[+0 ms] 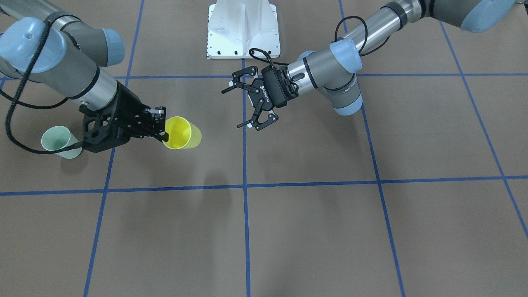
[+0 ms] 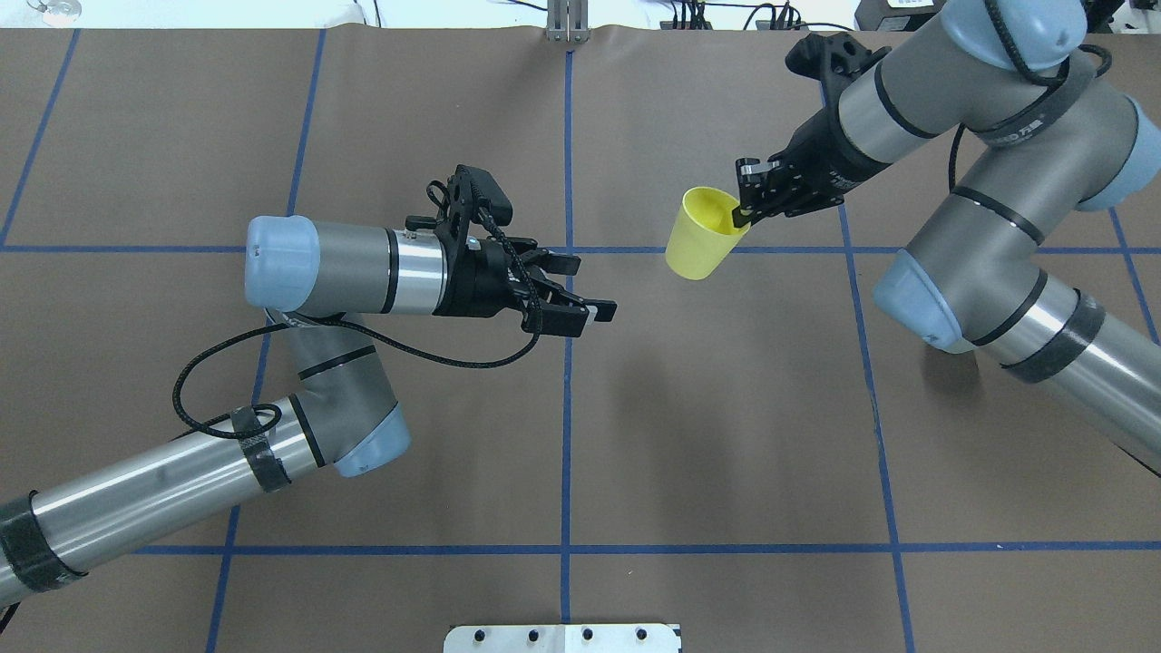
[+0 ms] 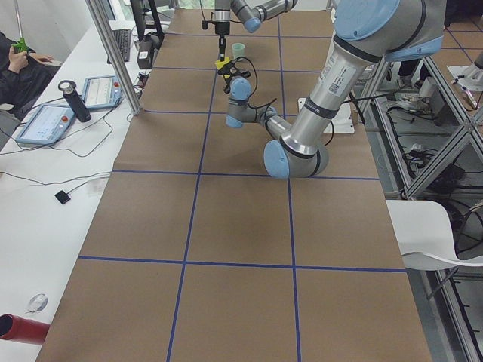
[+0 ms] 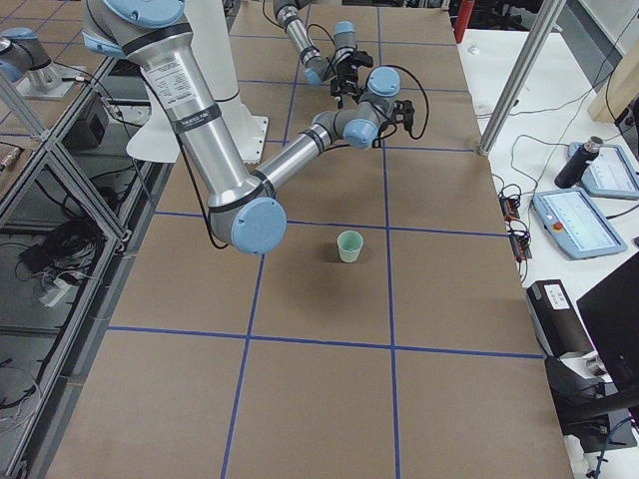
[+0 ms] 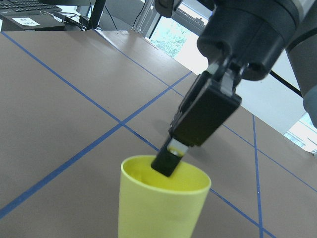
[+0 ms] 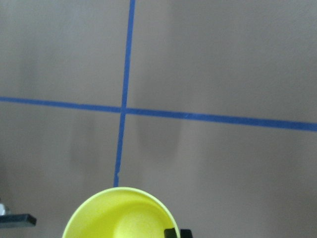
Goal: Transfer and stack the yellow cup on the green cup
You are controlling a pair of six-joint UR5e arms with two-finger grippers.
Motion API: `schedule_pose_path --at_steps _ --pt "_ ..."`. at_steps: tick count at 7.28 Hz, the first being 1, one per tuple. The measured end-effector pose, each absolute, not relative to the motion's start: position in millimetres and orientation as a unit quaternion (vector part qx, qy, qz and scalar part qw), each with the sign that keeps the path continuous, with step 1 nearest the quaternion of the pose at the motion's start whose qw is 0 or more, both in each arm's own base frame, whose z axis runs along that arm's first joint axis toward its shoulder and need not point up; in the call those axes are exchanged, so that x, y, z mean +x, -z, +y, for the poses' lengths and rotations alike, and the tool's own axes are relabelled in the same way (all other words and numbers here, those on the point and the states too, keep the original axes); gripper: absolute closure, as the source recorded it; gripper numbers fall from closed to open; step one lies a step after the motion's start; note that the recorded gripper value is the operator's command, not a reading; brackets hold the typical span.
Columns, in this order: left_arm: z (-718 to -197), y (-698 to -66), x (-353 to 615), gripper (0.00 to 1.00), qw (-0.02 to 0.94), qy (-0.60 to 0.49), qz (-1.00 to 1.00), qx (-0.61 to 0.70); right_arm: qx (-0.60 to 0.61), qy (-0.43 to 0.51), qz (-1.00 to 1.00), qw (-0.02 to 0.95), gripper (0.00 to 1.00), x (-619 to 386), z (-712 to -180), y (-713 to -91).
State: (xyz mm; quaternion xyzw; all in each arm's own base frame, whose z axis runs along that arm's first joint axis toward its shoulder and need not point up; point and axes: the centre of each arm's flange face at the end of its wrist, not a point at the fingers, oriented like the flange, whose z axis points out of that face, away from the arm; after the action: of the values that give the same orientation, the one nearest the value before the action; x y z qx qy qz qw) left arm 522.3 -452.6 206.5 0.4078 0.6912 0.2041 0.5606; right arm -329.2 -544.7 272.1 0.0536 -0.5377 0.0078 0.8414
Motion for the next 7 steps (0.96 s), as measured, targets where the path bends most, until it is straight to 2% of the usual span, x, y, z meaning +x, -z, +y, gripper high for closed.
schedule_pose_path --at_steps 3,5,7 --pt "-468 -200 515 0.0 0.608 -0.179 0.663 0.399 0.087 -0.051 -0.466 0.879 1.0 -288 -569 -296" --pt "-480 -180 497 0.0 0.649 -0.167 0.635 0.384 0.098 -0.042 -0.406 0.908 1.0 -263 -559 -291" --pt "-492 -162 477 0.0 0.699 -0.152 0.6 0.36 0.099 -0.022 -0.37 0.923 1.0 -229 -532 -313"
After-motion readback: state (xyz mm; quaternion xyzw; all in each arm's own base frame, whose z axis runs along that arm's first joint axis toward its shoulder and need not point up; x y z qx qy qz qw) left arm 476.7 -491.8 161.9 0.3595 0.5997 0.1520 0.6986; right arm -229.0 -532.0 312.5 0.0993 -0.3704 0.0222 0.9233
